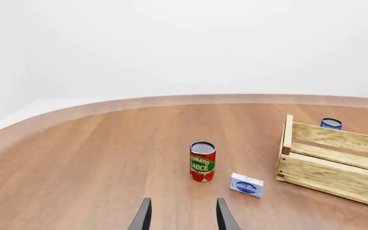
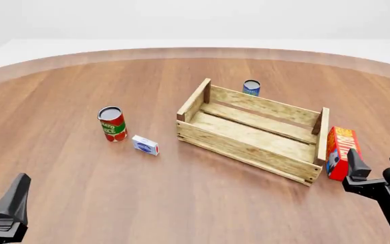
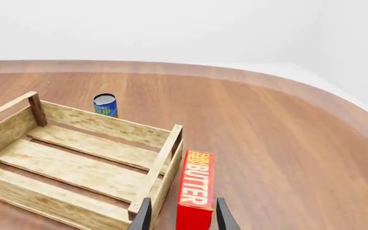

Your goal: Pick up the butter and put it in the tray.

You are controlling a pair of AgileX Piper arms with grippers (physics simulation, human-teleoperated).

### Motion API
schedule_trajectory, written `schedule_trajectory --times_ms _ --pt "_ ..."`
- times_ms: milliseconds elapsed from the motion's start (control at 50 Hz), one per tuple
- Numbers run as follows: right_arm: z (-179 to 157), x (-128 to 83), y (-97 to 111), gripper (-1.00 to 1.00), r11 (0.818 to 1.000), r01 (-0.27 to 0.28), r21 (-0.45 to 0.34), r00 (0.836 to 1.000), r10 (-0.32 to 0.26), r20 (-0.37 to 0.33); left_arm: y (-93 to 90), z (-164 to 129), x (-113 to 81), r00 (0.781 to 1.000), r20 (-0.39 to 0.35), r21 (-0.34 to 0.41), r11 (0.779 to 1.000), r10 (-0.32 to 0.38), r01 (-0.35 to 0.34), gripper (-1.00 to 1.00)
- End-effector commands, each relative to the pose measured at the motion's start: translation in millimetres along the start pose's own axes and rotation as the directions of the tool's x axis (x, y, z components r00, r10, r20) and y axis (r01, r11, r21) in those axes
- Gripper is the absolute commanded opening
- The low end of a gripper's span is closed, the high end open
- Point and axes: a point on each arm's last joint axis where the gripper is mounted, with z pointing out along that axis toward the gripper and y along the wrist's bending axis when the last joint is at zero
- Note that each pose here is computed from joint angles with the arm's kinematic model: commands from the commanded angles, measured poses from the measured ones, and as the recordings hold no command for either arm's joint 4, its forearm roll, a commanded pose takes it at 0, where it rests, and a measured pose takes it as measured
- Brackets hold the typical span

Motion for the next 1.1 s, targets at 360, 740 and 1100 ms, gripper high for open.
schedule_trajectory --times_ms 360,740,1100 --pt "21.1 25.3 -6.3 1.00 0.999 -0.014 0.046 0.999 0.016 -0.044 0.0 0.0 0.0 1.000 0.000 0.000 1.000 0.000 0.000 1.00" --pt "29.1 28.5 -6.0 1.00 0.999 -0.011 0.042 0.998 0.014 -0.065 0.0 0.0 0.0 1.000 0.000 0.000 1.000 0.000 0.000 1.00" --pt "48.5 31.5 -6.6 1.00 0.999 -0.011 0.040 0.997 0.014 -0.081 0.0 0.0 0.0 1.000 0.000 0.000 1.000 0.000 0.000 1.00"
